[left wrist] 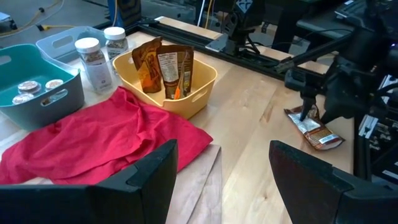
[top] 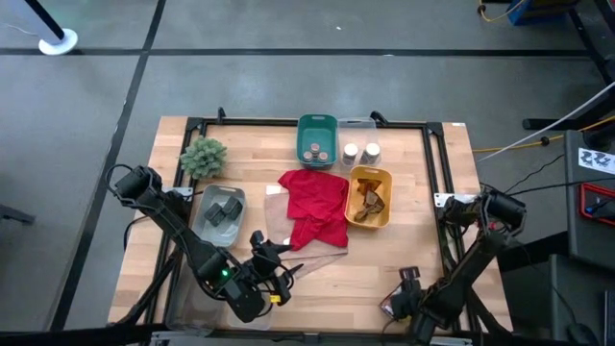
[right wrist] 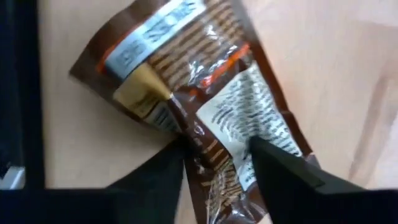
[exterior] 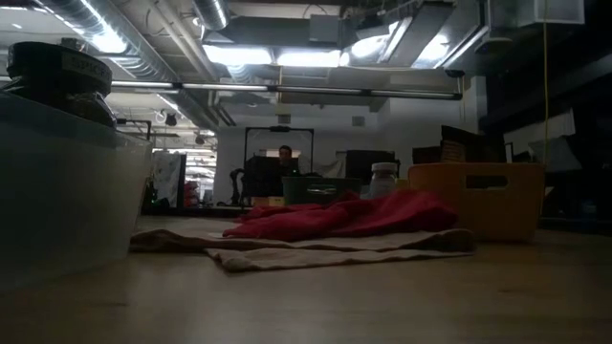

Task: Sort spices by type
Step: Put the brown seasoning sachet into the yellow bin

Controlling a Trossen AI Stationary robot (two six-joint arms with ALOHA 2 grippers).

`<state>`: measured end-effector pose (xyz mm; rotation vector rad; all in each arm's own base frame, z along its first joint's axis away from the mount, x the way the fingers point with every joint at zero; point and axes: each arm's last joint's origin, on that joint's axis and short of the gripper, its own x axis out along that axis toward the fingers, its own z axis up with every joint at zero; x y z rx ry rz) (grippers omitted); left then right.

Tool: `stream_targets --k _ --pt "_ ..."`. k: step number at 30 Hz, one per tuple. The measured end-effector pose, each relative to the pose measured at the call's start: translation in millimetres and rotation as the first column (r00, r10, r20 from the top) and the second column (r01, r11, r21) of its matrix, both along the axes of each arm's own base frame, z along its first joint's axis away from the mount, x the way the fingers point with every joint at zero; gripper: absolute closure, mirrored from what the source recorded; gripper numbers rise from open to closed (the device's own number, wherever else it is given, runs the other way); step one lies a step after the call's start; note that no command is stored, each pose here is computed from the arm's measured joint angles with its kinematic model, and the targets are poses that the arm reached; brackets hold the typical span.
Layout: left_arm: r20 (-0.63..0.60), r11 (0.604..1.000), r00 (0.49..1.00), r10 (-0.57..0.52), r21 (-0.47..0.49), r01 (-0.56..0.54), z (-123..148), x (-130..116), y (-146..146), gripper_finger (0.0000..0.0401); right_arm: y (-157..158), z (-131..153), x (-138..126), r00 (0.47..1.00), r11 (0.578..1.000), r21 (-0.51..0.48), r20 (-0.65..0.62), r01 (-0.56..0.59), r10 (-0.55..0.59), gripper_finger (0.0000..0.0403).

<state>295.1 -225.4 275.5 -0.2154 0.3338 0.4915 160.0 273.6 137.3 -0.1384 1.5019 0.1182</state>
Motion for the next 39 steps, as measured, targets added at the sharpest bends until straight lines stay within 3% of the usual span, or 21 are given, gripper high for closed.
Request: stream_targets --k 6,8,12,17,24,34,39 --pt "-0.001 1.000 1.000 -0.001 0.002 0.001 0 0 0 0.0164 -5 7 10 0.998 0.999 -0.028 -0.048 0.030 -0.032 0.0348" --pt "-0.001 1.000 1.000 -0.001 0.002 0.001 0 0 0 0.0164 -5 11 9 0.998 0.998 -0.060 -0.070 -0.002 -0.002 0.0372" --pt "-0.001 1.000 1.000 -0.001 0.002 0.001 0 0 0 0.0164 -4 25 11 0.996 0.993 -0.114 -0.081 -0.041 0.032 0.0368" --pt "-0.001 1.000 1.000 -0.001 0.002 0.001 0 0 0 0.0164 -11 45 10 0.994 0.965 -0.256 -0.106 -0.051 0.024 0.0349" --pt "-0.002 1.000 1.000 -0.001 0.002 0.001 0 0 0 0.0164 -34 76 17 0.995 0.854 -0.516 -0.100 -0.066 0.017 0.0372" --pt "-0.012 1.000 1.000 -0.007 0.018 0.007 -1 0 0 0.0164 -61 89 40 0.994 0.841 -0.532 -0.087 -0.099 0.062 0.0366" --pt "-0.019 0.999 1.000 -0.012 0.031 0.012 -1 0 0 0.0164 -76 108 43 0.993 0.838 -0.534 -0.031 -0.112 0.113 0.0371"
